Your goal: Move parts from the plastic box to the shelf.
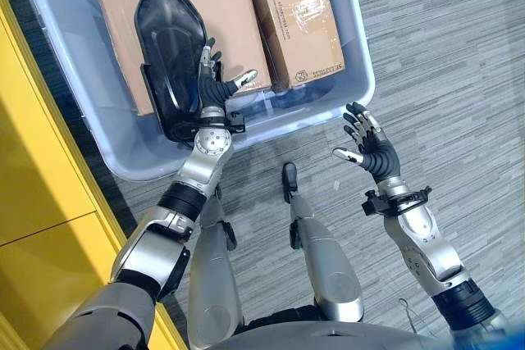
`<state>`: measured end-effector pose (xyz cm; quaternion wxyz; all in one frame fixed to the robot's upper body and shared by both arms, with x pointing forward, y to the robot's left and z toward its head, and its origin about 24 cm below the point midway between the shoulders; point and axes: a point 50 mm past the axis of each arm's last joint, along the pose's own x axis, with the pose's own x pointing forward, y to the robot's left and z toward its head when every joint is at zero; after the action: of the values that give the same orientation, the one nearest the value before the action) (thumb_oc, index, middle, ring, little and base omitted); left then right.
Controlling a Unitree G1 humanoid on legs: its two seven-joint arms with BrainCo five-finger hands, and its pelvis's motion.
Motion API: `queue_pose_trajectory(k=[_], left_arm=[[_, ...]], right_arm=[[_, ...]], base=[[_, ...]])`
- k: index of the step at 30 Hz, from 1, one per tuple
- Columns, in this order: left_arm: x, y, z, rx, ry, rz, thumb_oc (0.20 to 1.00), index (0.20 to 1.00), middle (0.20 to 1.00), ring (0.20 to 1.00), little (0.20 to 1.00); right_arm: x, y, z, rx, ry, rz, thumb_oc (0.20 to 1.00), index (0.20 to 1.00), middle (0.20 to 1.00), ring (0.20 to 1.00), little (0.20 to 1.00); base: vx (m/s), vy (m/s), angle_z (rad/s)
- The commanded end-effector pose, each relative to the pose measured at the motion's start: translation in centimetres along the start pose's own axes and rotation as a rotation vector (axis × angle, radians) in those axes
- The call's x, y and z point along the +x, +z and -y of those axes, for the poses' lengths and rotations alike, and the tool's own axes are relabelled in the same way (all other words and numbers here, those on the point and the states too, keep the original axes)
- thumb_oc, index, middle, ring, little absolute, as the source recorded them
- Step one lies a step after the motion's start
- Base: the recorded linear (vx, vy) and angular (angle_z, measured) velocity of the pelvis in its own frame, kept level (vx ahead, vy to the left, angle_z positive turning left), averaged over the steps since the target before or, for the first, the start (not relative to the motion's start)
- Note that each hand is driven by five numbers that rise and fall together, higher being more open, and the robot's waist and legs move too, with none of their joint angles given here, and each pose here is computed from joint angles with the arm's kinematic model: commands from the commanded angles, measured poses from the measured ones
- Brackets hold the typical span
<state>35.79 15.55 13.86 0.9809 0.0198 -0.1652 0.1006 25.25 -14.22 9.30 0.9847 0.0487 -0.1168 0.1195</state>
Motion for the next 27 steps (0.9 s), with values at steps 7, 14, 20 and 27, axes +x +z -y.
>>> queue_pose_trajectory(k=[7, 14, 20, 27], left_arm=[[-3.4, -0.1, -3.4, -0.093, 0.072, 0.036, 1.0, 1.0, 1.0, 1.0, 1.0], [-4.0, 4.3, -5.4, -0.081, 0.092, 0.26, 1.0, 1.0, 1.0, 1.0, 1.0], [-4.6, 7.4, -6.5, -0.12, 0.123, 0.413, 1.0, 1.0, 1.0, 1.0, 1.0], [-5.0, 8.7, -6.6, -0.131, 0.121, 0.478, 1.0, 1.0, 1.0, 1.0, 1.0]], right_arm=[[-1.0, 1.6, 1.4, -0.005, -0.108, 0.099, 1.0, 1.0, 1.0, 1.0, 1.0], [-0.9, 2.6, 2.0, -0.032, -0.124, 0.148, 1.0, 1.0, 1.0, 1.0, 1.0], [-1.1, 3.0, 2.0, -0.033, -0.112, 0.165, 1.0, 1.0, 1.0, 1.0, 1.0], [-1.1, 3.3, 2.0, -0.042, -0.101, 0.18, 1.0, 1.0, 1.0, 1.0, 1.0]], base=[[0.01, -0.003, 0.0], [0.01, -0.001, 0.04], [0.01, 0.002, 0.05], [0.0, 0.0, 0.0]])
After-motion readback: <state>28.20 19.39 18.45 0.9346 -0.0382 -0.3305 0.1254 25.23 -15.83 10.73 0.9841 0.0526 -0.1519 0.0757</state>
